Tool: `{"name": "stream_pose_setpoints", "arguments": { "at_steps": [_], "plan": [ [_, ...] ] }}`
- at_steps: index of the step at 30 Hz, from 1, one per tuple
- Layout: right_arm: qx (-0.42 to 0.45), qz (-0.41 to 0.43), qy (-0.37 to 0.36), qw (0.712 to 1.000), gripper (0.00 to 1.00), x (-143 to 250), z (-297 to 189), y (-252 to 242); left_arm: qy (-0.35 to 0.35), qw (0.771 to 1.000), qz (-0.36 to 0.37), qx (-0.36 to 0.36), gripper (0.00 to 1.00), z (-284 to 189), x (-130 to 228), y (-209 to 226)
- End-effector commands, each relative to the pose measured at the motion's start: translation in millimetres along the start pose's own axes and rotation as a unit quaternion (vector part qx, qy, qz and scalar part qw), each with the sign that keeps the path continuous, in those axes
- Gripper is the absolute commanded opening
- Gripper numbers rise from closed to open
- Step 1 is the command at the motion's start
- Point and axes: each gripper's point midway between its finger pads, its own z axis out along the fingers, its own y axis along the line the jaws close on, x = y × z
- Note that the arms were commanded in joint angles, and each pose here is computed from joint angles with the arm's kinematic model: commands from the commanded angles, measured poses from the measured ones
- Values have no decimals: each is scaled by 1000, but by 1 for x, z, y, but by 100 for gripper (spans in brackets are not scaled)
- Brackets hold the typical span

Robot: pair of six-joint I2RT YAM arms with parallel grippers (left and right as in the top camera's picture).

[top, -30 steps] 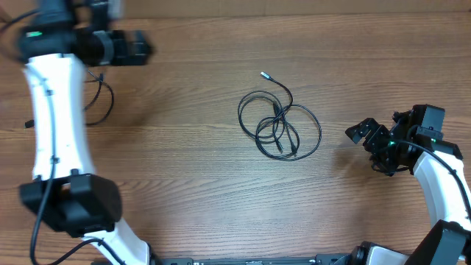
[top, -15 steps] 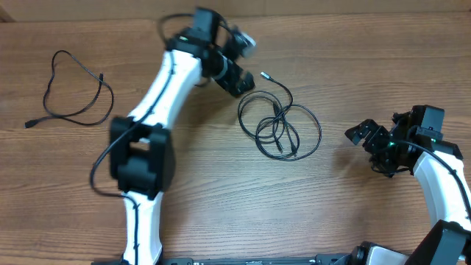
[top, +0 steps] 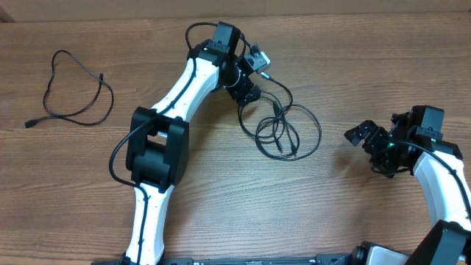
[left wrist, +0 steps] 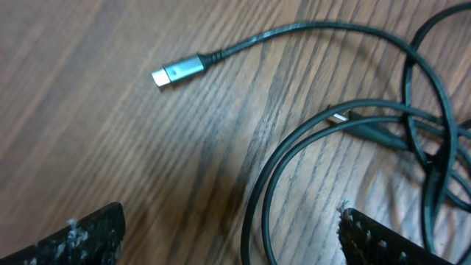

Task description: Untangle cables

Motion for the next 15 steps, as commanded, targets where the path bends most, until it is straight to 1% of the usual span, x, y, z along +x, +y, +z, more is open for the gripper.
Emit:
{"name": "stream_pose_setpoints", "arguments": {
  "at_steps": [1, 3, 6, 8, 9, 11, 15],
  "plan": [
    [-4, -5, -2, 1000, 100, -1, 0, 1, 30, 999, 5, 21, 92, 32, 21, -8],
    [-4, -5, -2, 1000, 100, -1, 0, 1, 34, 999, 7, 26, 87, 40, 23, -12],
    [-3, -5, -1, 1000, 100, -1, 0, 1, 15, 1000, 4, 14, 71, 40, 12, -7],
    [-3, -5, -1, 1000, 100, -1, 0, 1, 12, 1000, 6, 12, 62, 40, 10, -6],
    [-3, -5, -1, 1000, 100, -1, 0, 1, 13, 1000, 5, 13, 47, 40, 10, -6],
    [-3, -5, -1, 1000, 100, -1, 0, 1, 10, 1000, 5, 16, 31, 40, 10, -7],
    [-3, -5, -1, 1000, 100, -1, 0, 1, 6, 1000, -7, 24, 22, 40, 8, -10]
  ]
}}
